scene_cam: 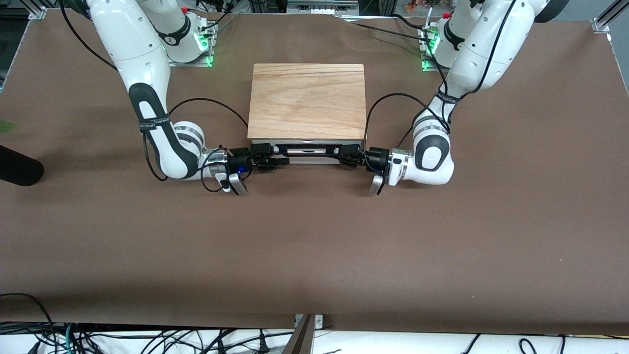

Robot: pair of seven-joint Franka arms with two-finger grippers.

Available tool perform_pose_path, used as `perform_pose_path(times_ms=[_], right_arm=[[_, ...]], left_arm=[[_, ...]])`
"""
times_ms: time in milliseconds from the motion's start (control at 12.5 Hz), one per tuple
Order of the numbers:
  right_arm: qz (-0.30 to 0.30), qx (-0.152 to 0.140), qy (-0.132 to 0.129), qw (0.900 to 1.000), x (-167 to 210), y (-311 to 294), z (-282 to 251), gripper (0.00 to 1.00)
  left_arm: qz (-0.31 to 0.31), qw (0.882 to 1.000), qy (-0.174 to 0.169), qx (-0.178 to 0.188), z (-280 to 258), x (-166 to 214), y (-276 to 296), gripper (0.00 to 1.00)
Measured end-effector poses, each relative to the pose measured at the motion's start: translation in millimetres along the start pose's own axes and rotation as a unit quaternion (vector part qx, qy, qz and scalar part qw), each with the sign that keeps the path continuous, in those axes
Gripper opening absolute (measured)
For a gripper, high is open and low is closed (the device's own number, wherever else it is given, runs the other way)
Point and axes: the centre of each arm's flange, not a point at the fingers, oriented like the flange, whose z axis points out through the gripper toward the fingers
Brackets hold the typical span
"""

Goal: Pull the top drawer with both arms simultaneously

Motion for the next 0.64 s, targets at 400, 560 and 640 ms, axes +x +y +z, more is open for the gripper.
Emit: perform_pose_path(times_ms=[400,560,640], right_arm=[[0.000,0.000,0.000,1.000,-0.1,-0.1,0.2,0.48],[0.000,0.001,0.000,1.000,-0.1,-0.4,0.3,0.28],[0.000,0.002,0.000,1.000,-0.1,-0.5,0.4,0.27]], left_arm=[[0.000,1.000,0.000,0.000,0.0,0.0,0.0,0.18],[0.000,1.000,0.000,0.000,0.0,0.0,0.0,0.18],[0.000,1.000,0.000,0.000,0.0,0.0,0.0,0.18]])
